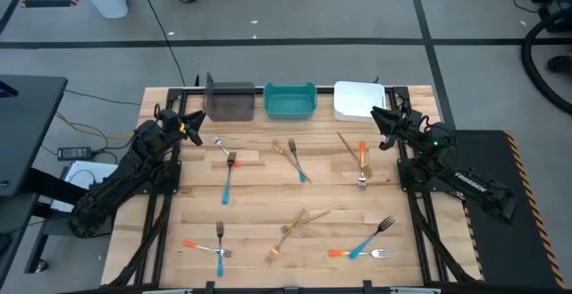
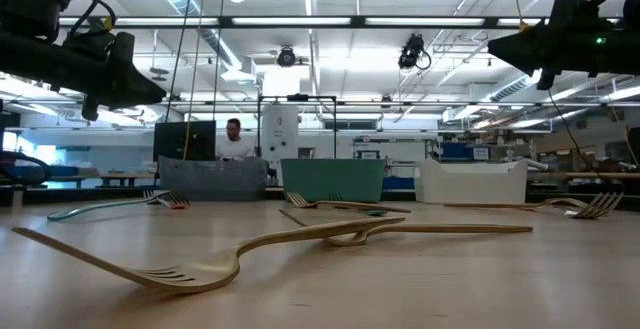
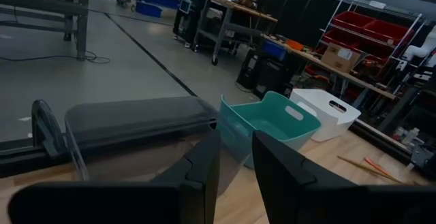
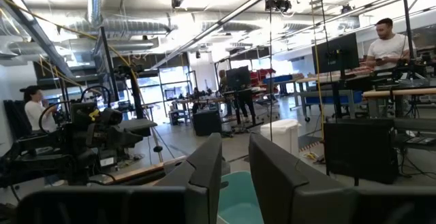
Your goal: Sort silverware by color (type)
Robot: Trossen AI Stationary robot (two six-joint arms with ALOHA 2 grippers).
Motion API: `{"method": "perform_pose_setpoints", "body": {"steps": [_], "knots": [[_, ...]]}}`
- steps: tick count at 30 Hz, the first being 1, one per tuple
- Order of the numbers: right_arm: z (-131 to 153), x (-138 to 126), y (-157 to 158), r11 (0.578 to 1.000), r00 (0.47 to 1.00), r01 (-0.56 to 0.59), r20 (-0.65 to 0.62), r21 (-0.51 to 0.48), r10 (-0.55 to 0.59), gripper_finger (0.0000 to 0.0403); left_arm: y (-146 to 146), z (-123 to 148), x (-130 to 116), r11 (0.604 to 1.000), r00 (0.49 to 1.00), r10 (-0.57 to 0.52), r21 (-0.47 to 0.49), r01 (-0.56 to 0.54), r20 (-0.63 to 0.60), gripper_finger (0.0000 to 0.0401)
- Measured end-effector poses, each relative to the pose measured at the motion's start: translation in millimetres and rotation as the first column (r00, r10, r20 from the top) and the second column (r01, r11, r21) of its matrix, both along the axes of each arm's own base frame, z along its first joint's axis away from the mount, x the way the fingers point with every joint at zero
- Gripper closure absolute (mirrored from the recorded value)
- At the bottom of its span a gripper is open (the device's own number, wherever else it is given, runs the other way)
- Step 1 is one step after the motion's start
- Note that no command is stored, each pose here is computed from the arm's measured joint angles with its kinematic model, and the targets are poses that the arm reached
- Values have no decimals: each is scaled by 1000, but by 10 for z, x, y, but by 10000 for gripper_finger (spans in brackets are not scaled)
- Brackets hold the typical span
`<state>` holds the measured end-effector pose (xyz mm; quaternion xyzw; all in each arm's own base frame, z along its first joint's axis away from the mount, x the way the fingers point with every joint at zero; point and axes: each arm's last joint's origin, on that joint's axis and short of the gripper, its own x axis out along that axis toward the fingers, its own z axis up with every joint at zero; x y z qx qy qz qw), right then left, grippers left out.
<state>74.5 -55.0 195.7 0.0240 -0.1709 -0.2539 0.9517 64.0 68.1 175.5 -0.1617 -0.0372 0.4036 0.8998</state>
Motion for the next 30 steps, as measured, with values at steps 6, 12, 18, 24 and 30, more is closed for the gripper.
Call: {"method": "perform_pose_setpoints", "body": {"steps": [6, 12, 18, 24, 30], "knots": [[-1, 0, 0, 1000, 1000, 0, 0, 0, 0, 320, 1, 20, 1, 1000, 999, 2, -14, -2, 46, 305], [2, -2, -2, 999, 1000, -3, 25, 35, 2, 320, 1, 20, 1, 998, 995, 9, -67, -3, 103, 305], [55, -46, -29, 979, 973, 62, 206, 196, -103, 320, 0, 22, 1, 992, 986, 20, -123, 1, 167, 305], [155, -99, -15, 976, 923, 66, 358, 210, -139, 320, 0, 22, 1, 984, 974, 34, -177, 7, 225, 305], [155, -99, -16, 973, 919, 58, 368, 222, -139, 320, 1, 23, 1, 984, 974, 34, -176, 6, 225, 305]]}}
